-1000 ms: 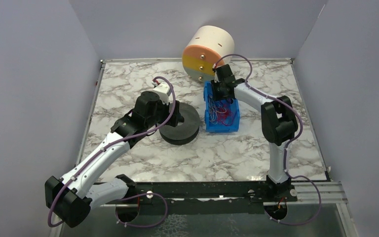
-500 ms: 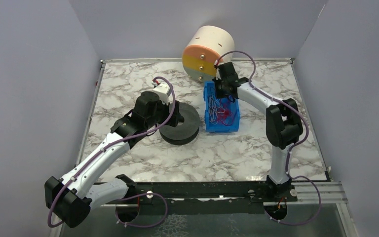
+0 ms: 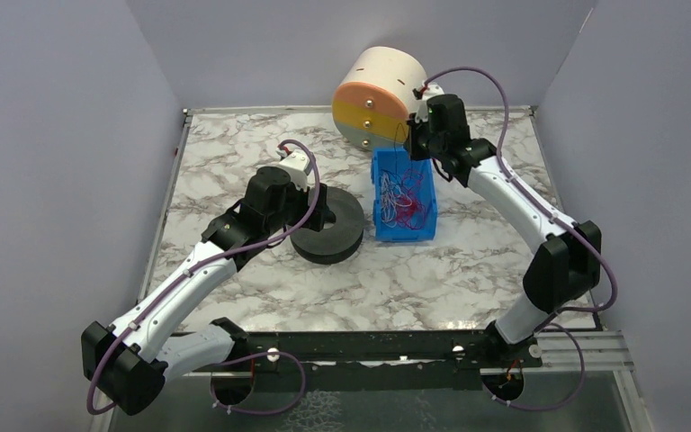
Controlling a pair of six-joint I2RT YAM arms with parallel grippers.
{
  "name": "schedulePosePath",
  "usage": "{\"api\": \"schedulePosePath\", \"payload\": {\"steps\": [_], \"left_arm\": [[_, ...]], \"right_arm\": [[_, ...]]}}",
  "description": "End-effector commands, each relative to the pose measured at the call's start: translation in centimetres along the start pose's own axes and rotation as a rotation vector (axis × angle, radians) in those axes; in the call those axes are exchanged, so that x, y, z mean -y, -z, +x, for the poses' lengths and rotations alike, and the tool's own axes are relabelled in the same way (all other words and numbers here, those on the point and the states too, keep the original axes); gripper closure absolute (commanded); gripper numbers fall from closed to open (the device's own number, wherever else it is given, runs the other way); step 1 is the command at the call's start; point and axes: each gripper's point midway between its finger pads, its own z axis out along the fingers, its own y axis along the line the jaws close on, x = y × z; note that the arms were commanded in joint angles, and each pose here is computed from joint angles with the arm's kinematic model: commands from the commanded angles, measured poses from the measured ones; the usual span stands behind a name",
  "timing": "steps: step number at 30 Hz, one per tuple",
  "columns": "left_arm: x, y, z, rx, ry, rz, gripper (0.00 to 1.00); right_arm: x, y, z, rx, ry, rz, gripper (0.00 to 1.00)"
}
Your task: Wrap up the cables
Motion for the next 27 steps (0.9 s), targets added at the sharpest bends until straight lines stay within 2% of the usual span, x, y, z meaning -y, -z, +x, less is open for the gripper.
{"api": "schedulePosePath", "payload": {"steps": [1,16,22,27], "left_arm": [[0.1,0.4,-0.7,0.04,-0.003,0.001,0.17],[0.1,0.4,-0.7,0.04,0.005,0.001,0.17],[0.4,0.4,-0.7,0.039,0.0,0.015,0.17],[1.7,0.8,-1.4,0.061,-0.005,0.091,0.16]], "right_arm": [[-0.4,2.9,-3.1,0.105,0.006,-0.003,0.99],[-2.1,14.1,-12.3,0.401,-0.038,-0.101,0.99],[-3.8,18.2,-14.5,0.472,-0.046,-0.207,0.99],[-6.1,21.1,-14.9,0.484,-0.025,-0.345,0.99]]}}
